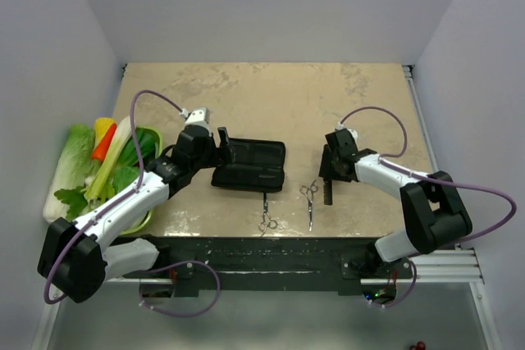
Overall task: Sort the hair-cutting tools
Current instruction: Pick up the comb at the center of the board.
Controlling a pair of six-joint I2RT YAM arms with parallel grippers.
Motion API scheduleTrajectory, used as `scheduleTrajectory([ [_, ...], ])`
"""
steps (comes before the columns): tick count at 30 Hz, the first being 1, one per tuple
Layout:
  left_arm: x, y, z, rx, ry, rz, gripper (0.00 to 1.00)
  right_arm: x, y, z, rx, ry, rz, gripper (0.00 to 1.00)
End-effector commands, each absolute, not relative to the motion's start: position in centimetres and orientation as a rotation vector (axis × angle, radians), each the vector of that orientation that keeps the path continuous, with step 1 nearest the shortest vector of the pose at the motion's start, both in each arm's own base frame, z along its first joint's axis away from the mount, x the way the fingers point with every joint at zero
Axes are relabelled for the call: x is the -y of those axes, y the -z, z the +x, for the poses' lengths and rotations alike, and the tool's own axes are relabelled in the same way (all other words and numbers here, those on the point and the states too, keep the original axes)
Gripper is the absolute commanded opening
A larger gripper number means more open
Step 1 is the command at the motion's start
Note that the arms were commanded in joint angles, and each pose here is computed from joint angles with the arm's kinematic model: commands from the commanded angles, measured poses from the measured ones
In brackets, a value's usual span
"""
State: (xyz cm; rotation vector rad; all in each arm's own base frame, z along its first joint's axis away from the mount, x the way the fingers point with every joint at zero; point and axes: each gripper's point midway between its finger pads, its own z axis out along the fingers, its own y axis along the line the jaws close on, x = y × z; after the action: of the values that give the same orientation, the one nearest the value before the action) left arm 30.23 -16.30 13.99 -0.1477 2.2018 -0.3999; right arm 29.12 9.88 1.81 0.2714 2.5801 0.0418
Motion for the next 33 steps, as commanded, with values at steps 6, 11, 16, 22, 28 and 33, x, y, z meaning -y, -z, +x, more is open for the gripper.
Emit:
scheduleTrajectory([
  [6,17.2,-14.3,30.3,-2.169,0.461,-0.127,0.92,-9.7,-1.3,27.5,-2.593,0.042,0.304,0.54],
  [11,17.5,-14.1,30.1,-2.169,0.479,-0.12,0.91,-10.9,-0.6,26.5,-2.613,0.068,0.27,0.52],
  [16,17.7,-14.1,29.9,-2.168,0.487,-0.107,0.91,-11.6,-0.2,25.6,-2.629,0.039,0.279,0.39],
  [22,17.9,-14.3,29.5,-2.163,0.493,-0.098,0.91,-12.2,0.2,23.7,-2.64,0.04,0.278,0.31],
  [28,17.9,-14.6,29.3,-2.151,0.5,-0.093,0.91,-13.2,0.1,21.5,-2.642,0.05,0.259,0.27],
  [33,18.2,-14.6,29.0,-2.15,0.507,-0.081,0.91,-14.1,-0.6,19.7,-2.641,0.036,0.238,0.26],
])
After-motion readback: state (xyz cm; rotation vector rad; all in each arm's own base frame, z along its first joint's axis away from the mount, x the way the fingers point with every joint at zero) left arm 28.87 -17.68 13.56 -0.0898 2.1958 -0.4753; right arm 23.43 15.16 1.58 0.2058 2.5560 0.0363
